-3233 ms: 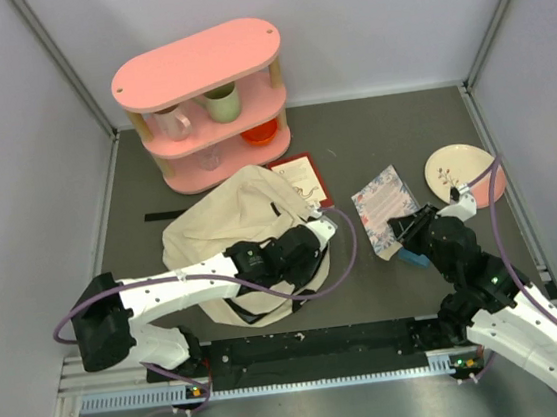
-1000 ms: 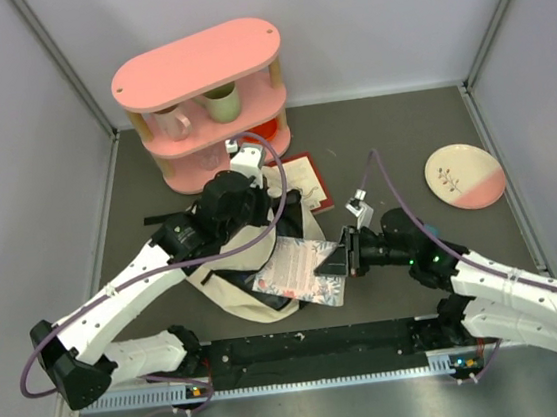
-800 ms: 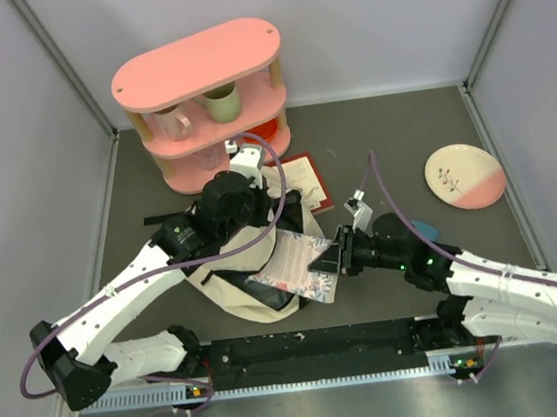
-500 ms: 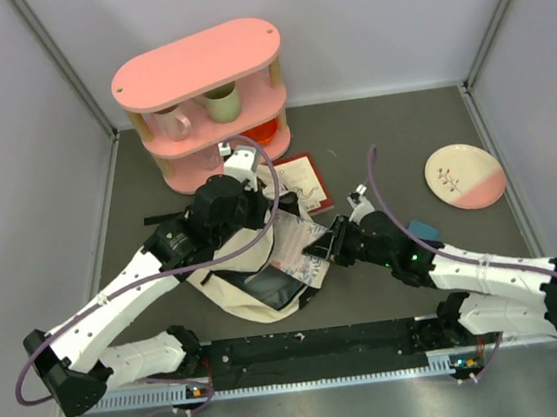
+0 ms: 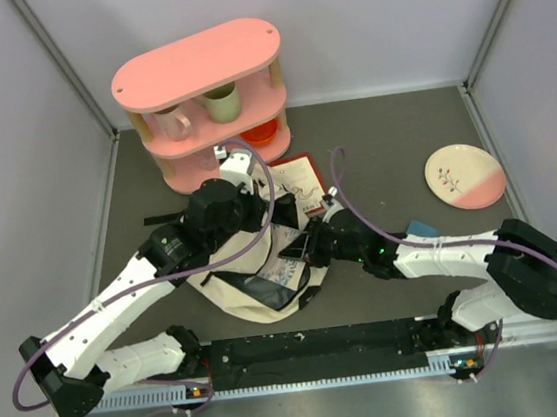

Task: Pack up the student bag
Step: Place the book in the student bag.

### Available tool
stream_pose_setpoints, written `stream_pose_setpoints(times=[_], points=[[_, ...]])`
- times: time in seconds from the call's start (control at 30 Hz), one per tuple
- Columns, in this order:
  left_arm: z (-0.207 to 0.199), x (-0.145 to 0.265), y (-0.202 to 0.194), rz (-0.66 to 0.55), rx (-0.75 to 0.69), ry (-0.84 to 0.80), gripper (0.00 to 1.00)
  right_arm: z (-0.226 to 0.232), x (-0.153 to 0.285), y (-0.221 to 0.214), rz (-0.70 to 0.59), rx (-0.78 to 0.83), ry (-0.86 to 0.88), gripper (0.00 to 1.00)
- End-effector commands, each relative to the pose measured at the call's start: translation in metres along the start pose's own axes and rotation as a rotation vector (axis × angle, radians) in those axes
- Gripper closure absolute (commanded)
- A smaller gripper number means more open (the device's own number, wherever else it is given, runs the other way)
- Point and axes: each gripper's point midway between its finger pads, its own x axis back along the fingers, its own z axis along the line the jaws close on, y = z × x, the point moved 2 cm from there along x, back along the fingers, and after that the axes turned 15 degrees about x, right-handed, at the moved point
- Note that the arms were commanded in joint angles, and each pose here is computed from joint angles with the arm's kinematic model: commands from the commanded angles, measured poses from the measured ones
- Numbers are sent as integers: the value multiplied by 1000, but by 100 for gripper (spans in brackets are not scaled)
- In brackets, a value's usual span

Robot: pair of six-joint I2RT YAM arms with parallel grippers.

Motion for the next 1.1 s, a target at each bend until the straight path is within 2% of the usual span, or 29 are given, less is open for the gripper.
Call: stream_pose_setpoints(times=[0.0,0.13,0.27,0.37,0.47,0.57,0.6,0.7,0.83,1.07], points=[[-25,15,37,-140,43,-124,100,30,-7,21,-105,65,72,100],[-27,13,29,-112,53,-139,100,21,-20,23,-132,64,35,100],[-29,13,21,-80,63,-161,100,43,-33,36,-223,40,133,100],[-26,14,19,-74,66,-153,100,39,-43,50,-332,2,83,100],[-26,15,19,-76,71,-151,100,35,-62,53,-327,-1,24,100],[-26,13,17,-67,74,-153,100,35,-80,45,-289,39,34,85],[-26,12,16,-63,75,-150,100,34,-83,41,-268,45,32,72],[-26,12,16,-61,73,-150,100,13,-84,21,-203,80,2,54],[-23,12,15,-69,73,-139,100,-14,-67,6,-167,112,-65,44],[-22,7,10,-55,64,-136,100,-16,-49,2,-99,190,-120,41]])
